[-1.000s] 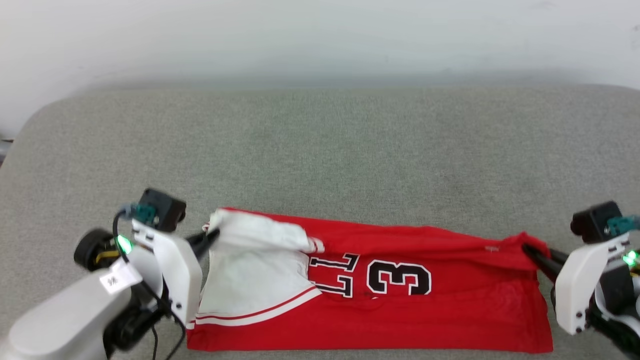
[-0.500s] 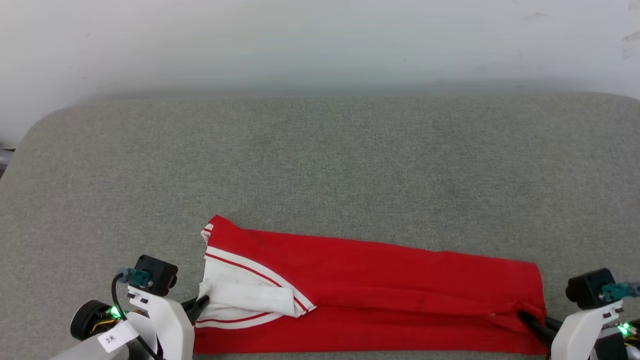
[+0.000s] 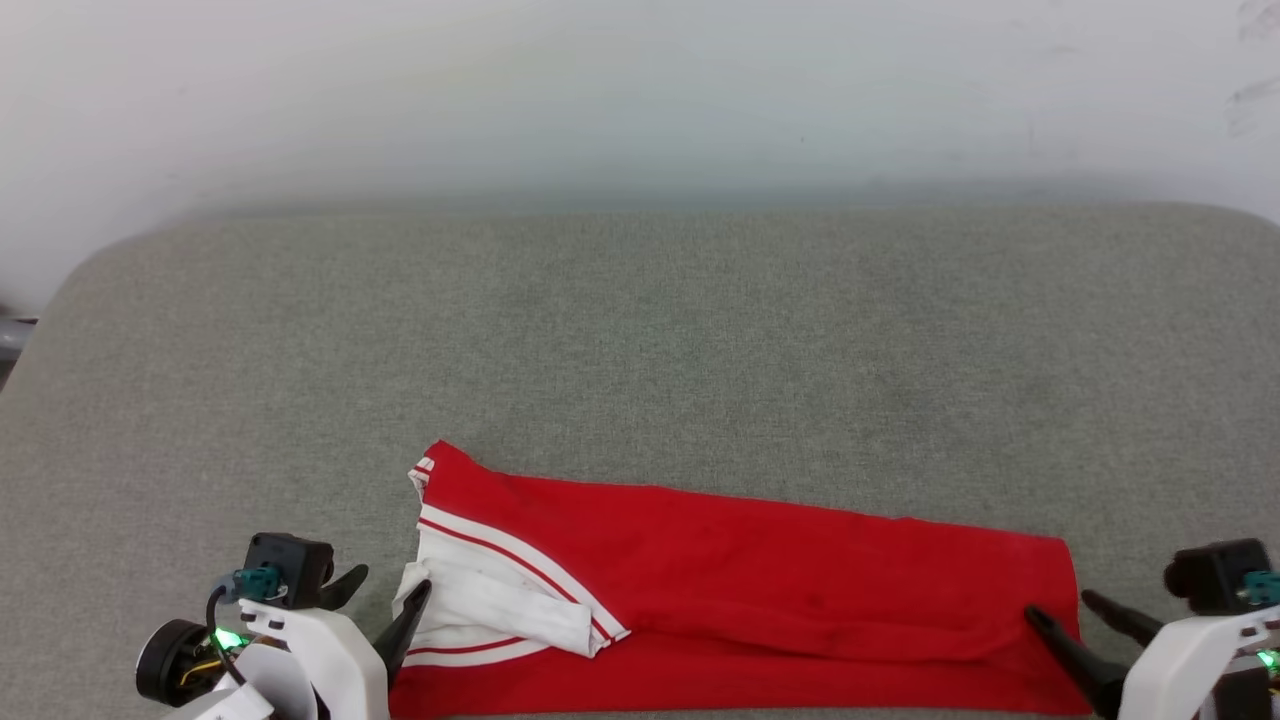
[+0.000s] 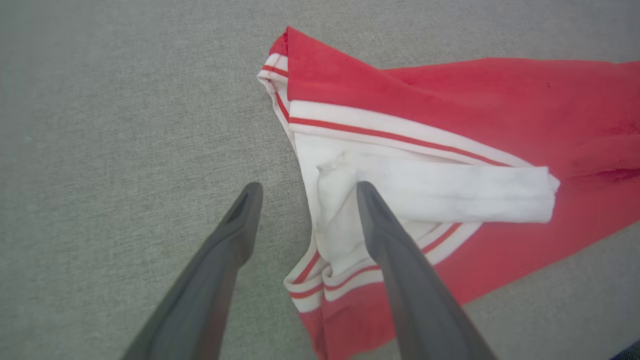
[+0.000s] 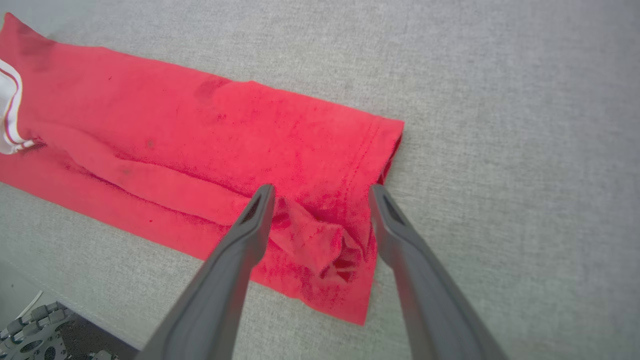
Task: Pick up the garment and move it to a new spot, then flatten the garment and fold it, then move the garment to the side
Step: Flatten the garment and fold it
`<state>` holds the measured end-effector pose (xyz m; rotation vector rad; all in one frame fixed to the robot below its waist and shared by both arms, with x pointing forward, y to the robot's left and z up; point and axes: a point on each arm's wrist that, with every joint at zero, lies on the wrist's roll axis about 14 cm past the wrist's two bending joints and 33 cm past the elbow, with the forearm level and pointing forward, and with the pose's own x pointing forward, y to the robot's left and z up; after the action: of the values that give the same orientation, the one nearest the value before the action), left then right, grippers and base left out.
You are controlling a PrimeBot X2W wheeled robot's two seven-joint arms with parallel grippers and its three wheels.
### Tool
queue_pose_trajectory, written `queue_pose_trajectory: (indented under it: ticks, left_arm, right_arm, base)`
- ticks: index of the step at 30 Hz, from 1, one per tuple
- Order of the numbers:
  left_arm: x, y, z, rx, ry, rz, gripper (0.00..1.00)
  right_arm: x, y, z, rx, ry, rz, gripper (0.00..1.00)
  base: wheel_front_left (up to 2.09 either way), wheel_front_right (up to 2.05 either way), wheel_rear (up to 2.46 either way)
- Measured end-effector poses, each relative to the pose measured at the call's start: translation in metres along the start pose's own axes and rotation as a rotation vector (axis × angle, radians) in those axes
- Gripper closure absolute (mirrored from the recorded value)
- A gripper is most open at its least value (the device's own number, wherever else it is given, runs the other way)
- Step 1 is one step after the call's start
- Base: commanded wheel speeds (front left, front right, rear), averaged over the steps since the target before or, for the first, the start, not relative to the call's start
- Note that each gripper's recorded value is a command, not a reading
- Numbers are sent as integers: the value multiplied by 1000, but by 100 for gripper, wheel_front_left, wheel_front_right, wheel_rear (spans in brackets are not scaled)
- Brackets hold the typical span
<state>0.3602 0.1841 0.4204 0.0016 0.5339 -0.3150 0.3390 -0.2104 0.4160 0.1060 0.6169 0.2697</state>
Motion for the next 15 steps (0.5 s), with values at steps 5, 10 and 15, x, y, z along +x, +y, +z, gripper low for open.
queue_pose_trajectory:
  ticks: [5,10,15]
  left_arm:
    - [-10,3,25,24,-148,60,0]
    - [-20,9,49,54,-265,139,0]
    - [-28,13,71,78,-369,219,0]
  right_arm:
    - [-15,-9,31,3,-93,-11,0]
    - [-24,-21,39,12,-49,-23,0]
    - [-25,-27,24,69,98,-12,0]
  base:
    - [0,0,0]
    - [0,0,0]
    - [0,0,0]
